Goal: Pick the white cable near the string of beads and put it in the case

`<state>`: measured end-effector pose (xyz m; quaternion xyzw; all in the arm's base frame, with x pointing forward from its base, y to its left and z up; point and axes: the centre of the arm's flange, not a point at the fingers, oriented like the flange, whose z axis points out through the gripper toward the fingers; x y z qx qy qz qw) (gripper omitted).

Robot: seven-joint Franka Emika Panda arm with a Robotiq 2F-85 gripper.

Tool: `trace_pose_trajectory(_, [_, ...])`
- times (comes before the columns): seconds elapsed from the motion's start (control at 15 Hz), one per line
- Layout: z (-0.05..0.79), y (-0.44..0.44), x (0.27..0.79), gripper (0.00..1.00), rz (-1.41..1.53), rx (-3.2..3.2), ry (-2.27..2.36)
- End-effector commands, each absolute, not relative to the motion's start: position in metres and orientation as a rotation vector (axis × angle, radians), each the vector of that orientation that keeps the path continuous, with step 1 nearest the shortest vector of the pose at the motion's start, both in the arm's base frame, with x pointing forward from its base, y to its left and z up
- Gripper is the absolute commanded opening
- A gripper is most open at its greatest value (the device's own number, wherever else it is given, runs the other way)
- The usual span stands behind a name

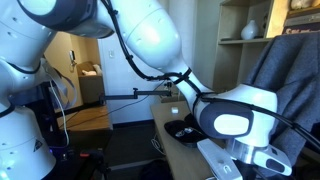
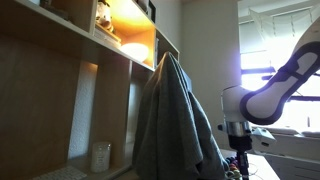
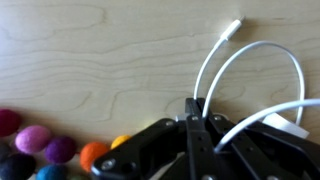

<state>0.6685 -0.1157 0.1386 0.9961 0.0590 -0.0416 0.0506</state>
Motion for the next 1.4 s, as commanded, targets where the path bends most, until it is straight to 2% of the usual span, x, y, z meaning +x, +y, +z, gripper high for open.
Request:
trace_pose_trajectory(0.0, [0.138, -0.114, 0.669, 0.01, -0.127, 3.031, 0.174])
trace_pose_trajectory(1.33, [0.224, -0.047, 0.657, 0.01, 0.18, 2.904, 0.392])
